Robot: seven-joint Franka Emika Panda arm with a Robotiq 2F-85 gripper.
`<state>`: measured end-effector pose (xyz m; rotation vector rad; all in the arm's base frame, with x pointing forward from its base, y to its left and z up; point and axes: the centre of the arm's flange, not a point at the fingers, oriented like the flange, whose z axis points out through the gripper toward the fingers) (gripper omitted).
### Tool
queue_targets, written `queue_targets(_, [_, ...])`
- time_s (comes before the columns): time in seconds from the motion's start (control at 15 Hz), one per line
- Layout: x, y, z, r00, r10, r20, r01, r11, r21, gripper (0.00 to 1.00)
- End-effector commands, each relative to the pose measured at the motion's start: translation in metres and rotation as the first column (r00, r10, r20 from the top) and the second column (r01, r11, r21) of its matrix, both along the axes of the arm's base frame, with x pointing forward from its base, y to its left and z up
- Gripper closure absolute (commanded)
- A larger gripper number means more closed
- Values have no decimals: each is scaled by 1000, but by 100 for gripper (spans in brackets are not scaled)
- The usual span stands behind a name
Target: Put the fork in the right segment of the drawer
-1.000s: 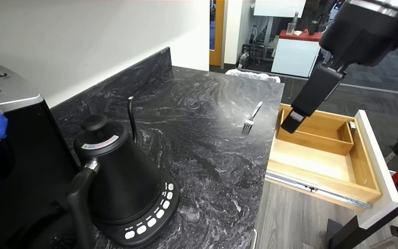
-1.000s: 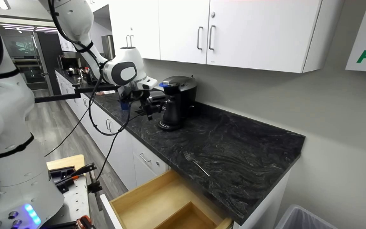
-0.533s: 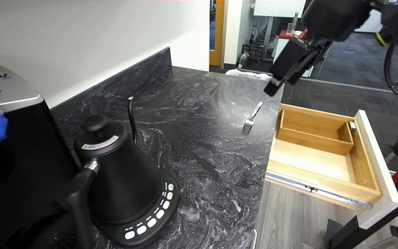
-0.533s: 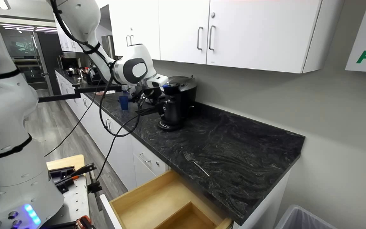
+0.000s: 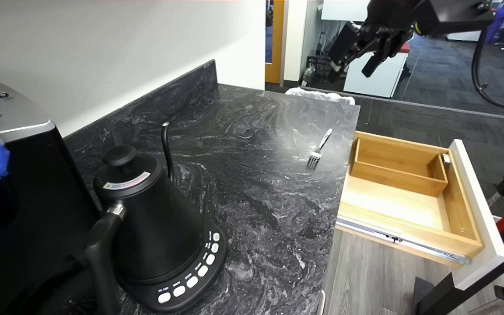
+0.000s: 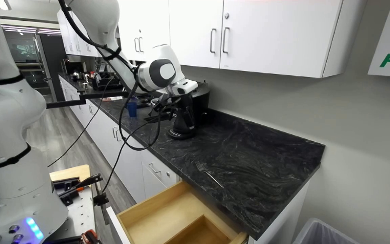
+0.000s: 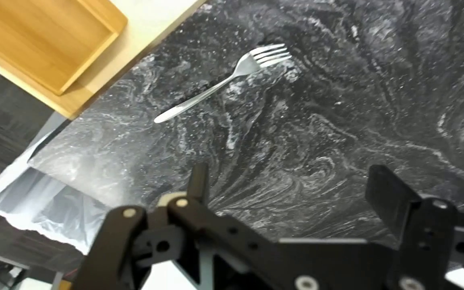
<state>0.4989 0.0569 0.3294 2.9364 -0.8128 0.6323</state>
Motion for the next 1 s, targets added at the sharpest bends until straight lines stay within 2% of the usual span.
queue_targets(0.0, [42,-21,-27,989,-140,-40,140,990,7,0])
queue_targets(0.4, [83,-51,-38,946,-314,-84,320,944,78,0])
queue_targets(0.73, [88,-77,-62,832,-534,-151,551,828,105,0])
queue_targets(0.93, [80,-82,-79,776,-601,-194,625,774,100,0])
